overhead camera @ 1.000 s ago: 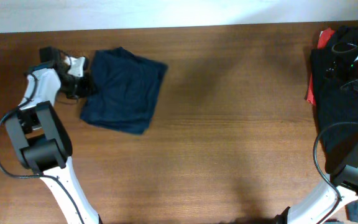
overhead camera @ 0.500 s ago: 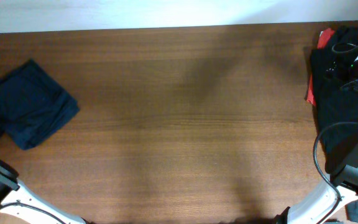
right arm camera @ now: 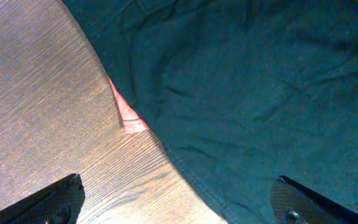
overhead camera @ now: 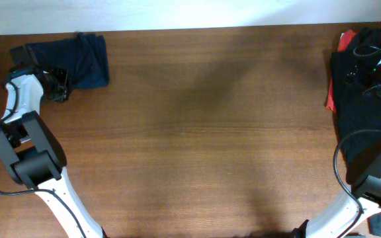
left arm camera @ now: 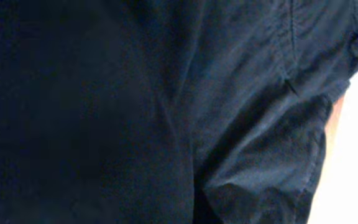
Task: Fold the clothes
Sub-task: 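Pull the folded shorts to the upper-left corner with the left gripper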
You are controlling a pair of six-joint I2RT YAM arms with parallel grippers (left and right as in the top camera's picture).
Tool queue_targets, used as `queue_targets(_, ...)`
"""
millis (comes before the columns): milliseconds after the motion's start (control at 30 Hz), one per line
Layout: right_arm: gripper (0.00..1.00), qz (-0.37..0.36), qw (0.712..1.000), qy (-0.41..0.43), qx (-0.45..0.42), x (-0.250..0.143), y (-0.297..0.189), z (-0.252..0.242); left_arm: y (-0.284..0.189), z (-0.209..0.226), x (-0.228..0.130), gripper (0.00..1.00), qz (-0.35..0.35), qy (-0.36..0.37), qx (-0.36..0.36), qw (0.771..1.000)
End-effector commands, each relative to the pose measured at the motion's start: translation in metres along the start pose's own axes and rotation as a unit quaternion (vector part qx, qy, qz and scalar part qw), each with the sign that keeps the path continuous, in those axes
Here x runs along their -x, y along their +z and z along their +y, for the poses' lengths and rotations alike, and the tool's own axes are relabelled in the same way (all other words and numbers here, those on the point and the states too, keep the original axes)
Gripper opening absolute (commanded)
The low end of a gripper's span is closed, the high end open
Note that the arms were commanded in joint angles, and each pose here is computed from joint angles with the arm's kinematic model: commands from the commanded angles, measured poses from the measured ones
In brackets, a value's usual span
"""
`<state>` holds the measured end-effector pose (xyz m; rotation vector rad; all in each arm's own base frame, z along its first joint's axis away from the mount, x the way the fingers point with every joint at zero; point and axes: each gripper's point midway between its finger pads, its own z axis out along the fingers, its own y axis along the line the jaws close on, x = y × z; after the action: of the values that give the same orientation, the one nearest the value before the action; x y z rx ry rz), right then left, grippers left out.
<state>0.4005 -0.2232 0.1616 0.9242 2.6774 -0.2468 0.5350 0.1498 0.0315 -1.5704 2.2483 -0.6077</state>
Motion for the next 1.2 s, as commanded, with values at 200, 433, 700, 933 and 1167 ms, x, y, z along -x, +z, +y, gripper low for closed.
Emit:
queue_targets(200,0.99,-0.009,1.0,0.005,-0.003,0.004,-0.006,-0.001,-0.031,0.085,0.068,0.01,-0.067,-0.095,0.094,0.989)
queue_targets(433,0.99,-0.009,1.0,0.005,-0.003,0.004,-0.006,-0.001,-0.031,0.07,0.086,0.01,-0.095,-0.053,0.06,0.992)
queue_targets(700,0.99,-0.009,1.0,0.005,-0.003,0.004,-0.006,-0.001,0.013,0.078,0.073,0.01,-0.025,0.149,0.03,0.988)
queue_targets(933,0.99,-0.009,1.0,0.005,-0.003,0.004,-0.006,-0.001,0.018,0.107,0.08,0.01,-0.008,0.235,0.049,0.971)
queue_targets(1167,0.99,-0.009,1.0,0.005,-0.003,0.004,-0.006,-0.001,0.017,0.099,0.081,0.05,-0.005,0.294,0.019,0.956)
